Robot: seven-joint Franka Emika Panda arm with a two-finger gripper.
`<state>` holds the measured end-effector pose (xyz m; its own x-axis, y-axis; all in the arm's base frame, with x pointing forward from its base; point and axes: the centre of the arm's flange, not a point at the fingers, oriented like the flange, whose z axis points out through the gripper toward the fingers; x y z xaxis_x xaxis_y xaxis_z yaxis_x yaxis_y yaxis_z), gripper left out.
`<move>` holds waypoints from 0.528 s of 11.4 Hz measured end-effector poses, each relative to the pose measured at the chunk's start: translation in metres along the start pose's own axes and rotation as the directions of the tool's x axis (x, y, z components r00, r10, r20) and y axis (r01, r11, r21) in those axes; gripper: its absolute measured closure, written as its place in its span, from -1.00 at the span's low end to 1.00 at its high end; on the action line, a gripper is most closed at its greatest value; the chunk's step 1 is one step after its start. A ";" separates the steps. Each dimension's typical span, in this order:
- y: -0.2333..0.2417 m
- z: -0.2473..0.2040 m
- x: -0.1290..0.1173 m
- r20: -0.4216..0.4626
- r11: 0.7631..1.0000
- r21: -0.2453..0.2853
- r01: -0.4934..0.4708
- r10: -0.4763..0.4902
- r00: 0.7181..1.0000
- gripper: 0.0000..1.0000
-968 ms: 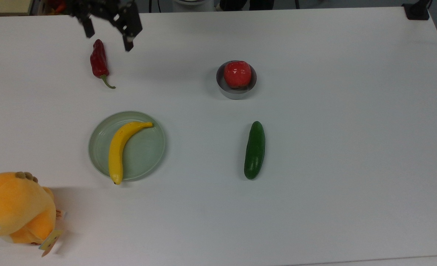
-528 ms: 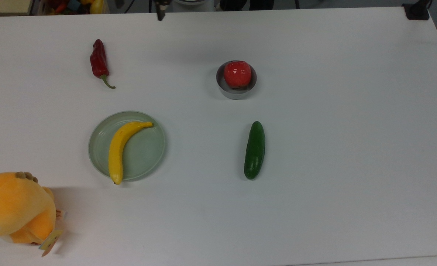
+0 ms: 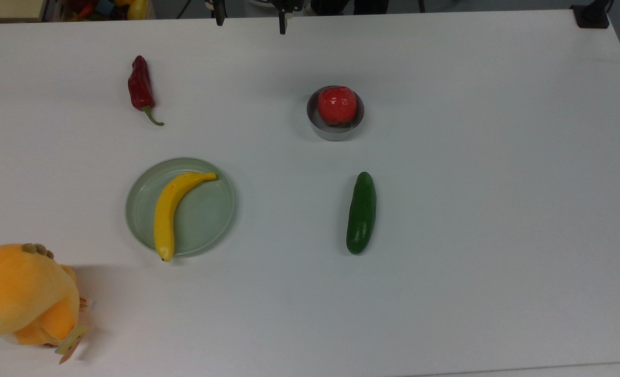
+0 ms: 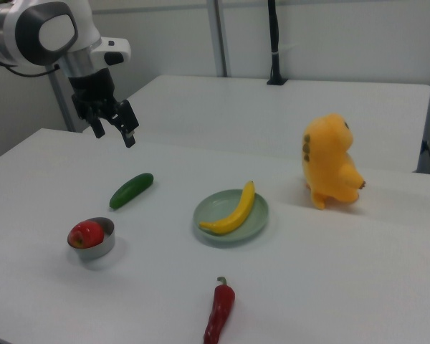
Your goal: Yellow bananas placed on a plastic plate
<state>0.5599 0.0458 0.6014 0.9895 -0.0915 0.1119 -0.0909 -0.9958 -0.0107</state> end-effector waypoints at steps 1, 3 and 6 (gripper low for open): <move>-0.002 0.002 0.000 0.003 0.997 0.001 0.082 -0.082 0.997 -1.00; -0.003 0.005 0.001 0.008 0.979 0.032 0.202 -0.203 0.979 -1.00; -0.005 0.004 -0.001 0.034 0.971 0.078 0.226 -0.229 0.973 -1.00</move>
<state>0.5598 0.0509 0.5975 0.9872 0.1389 0.0779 0.1439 -0.9876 -0.0623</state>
